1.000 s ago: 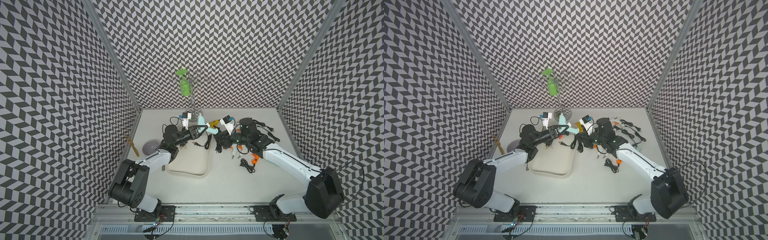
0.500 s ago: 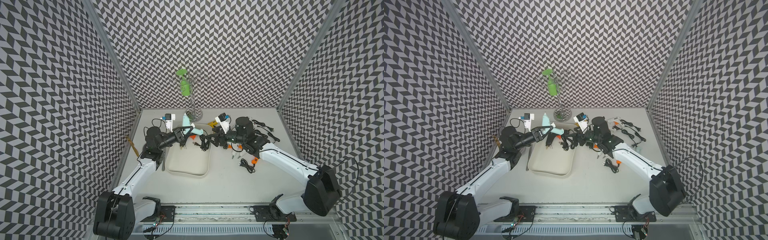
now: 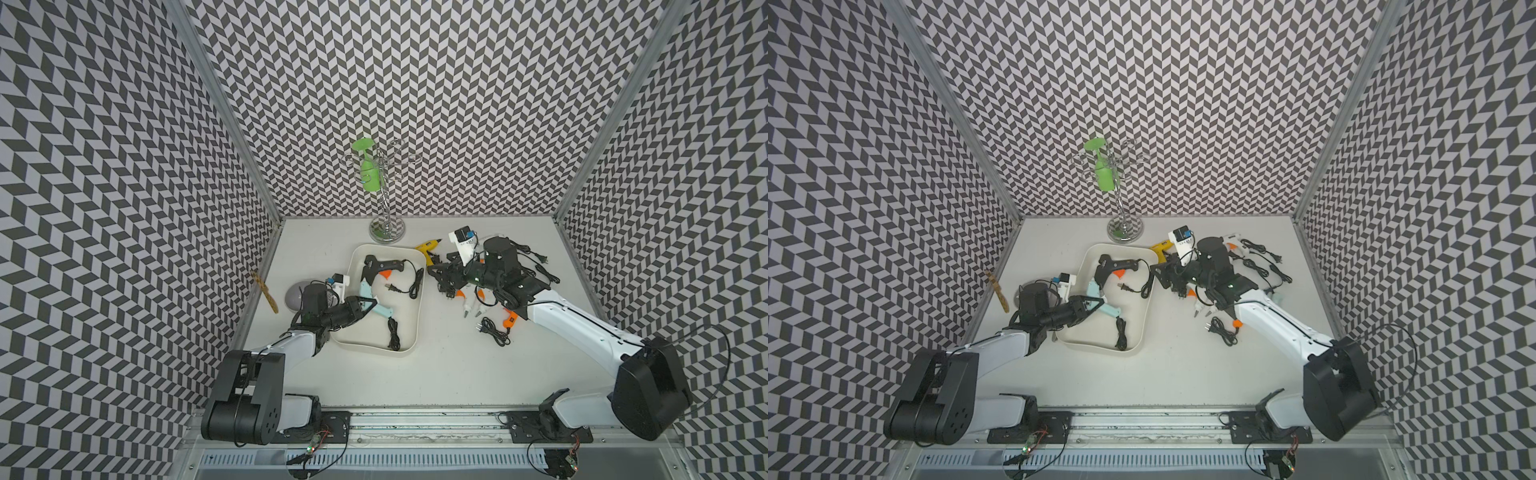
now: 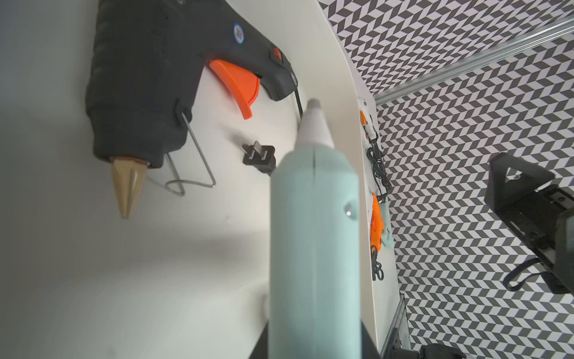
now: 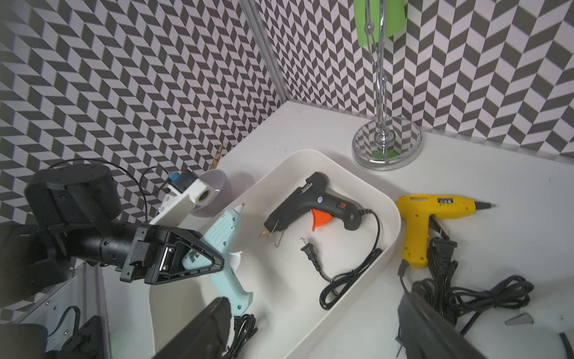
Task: Put the hot melt glue gun into the storage box
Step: Place the hot melt adhesive gun in the storage box.
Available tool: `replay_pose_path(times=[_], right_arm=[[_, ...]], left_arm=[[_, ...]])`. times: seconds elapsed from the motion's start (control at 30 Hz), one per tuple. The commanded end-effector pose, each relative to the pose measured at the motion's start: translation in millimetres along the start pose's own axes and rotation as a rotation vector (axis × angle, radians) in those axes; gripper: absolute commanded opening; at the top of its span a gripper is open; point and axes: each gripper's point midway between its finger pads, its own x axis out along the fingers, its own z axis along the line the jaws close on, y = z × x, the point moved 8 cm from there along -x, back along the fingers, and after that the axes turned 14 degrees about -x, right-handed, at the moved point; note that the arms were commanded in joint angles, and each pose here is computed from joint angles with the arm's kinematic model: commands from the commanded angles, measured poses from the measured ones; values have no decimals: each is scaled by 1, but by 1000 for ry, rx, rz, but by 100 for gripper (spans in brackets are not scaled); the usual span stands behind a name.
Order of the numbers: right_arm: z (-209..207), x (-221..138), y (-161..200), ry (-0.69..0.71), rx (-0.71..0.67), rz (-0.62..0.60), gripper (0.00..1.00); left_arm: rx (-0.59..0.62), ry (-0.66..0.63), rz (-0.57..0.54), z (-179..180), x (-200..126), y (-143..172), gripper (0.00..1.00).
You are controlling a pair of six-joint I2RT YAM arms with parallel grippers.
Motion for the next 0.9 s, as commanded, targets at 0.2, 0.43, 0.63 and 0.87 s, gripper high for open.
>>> replay_pose_path(times=[0.2,0.43,0.63,0.87], right_arm=[[-7,4,11,66,-21,66,87],[-7,14,26,36,-5,100,86],[-11,21,38,60,1,135,86],[-16,27,42,78,-4,170,86]], left_arm=[[-88,-186,56,33,2,5,12],[-159,-300,29,55,-3,4,16],[-203,-358,-9,59,-10,-4,40],[-213,-386,-119,38,-24,-13,63]])
